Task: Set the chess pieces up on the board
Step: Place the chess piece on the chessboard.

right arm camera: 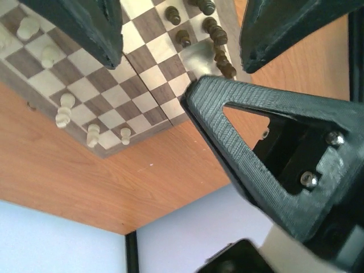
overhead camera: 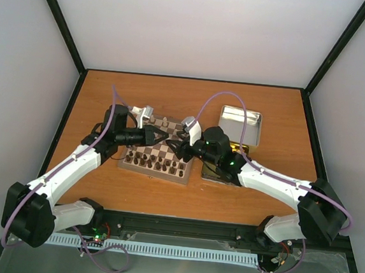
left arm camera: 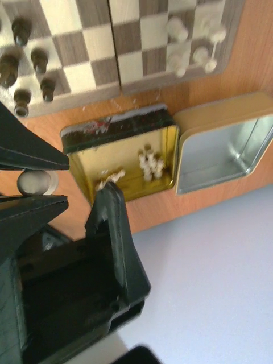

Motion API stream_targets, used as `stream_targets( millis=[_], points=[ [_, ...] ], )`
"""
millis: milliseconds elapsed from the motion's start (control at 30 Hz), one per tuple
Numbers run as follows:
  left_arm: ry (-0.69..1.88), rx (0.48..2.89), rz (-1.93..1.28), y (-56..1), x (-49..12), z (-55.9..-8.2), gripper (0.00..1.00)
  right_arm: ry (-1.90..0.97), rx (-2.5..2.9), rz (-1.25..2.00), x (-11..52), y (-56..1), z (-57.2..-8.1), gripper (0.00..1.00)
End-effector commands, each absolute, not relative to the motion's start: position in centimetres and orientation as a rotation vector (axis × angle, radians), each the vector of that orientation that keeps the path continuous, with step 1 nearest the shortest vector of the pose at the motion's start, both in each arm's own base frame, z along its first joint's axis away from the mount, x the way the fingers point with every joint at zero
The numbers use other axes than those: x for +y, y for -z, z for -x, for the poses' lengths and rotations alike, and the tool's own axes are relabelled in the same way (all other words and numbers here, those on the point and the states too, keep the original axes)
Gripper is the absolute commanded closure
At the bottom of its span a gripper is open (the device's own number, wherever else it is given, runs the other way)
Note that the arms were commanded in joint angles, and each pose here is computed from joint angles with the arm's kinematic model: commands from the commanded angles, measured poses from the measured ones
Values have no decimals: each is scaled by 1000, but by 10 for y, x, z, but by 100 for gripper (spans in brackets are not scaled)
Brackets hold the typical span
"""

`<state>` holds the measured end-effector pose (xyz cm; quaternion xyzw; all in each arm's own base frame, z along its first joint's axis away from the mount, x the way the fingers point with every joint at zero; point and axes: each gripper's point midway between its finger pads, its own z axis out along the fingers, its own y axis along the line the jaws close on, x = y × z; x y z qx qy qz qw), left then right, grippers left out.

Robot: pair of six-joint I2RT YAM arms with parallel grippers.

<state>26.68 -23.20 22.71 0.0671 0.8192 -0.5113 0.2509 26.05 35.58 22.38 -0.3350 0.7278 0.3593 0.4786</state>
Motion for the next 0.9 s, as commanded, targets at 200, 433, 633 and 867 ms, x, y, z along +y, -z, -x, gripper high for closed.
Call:
stream_targets(
  millis=[200, 433, 633, 867],
  points=[
    [477, 2281, 103, -182, -134, -333, 96, -767, 1957, 480, 297, -202, -279, 31],
    [243, 2286, 189, -154, -112, -365, 97, -723, 2048, 391, 277, -179, -275, 31],
    [202, 2286, 169, -129, -122, -394, 98, -748, 2069, 395, 278, -172, -270, 31],
    [43, 2270, 84, -110, -132, -414, 98, -761, 2073, 404, 279, -168, -268, 31]
  ],
)
